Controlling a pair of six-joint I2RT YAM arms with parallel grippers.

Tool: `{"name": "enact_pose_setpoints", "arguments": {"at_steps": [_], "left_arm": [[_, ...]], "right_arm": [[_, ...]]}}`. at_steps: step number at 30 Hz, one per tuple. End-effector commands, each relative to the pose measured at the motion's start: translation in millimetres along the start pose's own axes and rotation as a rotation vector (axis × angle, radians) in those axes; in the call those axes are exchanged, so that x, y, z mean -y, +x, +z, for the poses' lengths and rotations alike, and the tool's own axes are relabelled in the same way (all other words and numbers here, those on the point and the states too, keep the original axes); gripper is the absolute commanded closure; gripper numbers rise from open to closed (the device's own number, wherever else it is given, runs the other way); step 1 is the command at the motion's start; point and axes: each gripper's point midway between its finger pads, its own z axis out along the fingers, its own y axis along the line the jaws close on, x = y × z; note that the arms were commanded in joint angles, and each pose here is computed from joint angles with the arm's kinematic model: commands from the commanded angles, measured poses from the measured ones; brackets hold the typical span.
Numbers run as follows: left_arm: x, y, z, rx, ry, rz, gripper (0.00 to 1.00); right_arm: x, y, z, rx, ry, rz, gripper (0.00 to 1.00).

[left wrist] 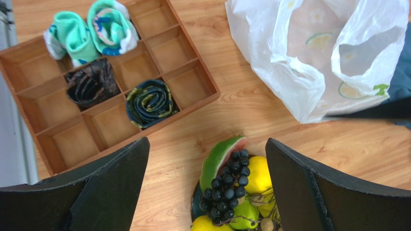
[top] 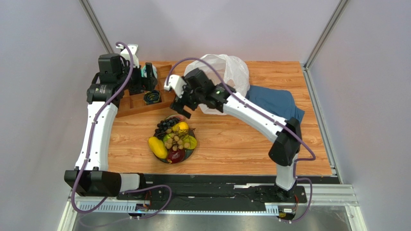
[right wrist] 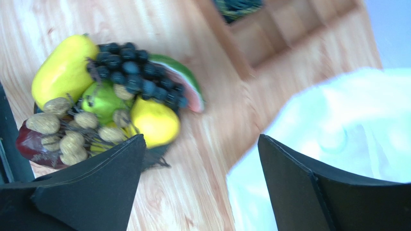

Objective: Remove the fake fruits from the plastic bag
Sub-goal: Place the fake fruit on the plate, then reset both arms

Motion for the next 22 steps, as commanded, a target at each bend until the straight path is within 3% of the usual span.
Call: {"name": "enact_pose_setpoints", "arguments": {"at_steps": [1,9,13,22], "left_arm": [[2,26,14,-0.047,0.05,0.016,0.01],[24,64,20,-0.11,0.176,-0.061,0.01],[21,67,22,-0.107,0.163,-0.062,0.01],[20,64,17,-0.105,0.143,-0.07,0.01]], "right_arm": [[42,3,-66,0.016,0.113,0.188,0.05],[96,60,-115,-0.088,0.29,0.313,0.06],[101,89,-118,-0.137,0.333,0.331,0.07],[103,81,-123,-0.103,0.334,0.317,0.08]]}}
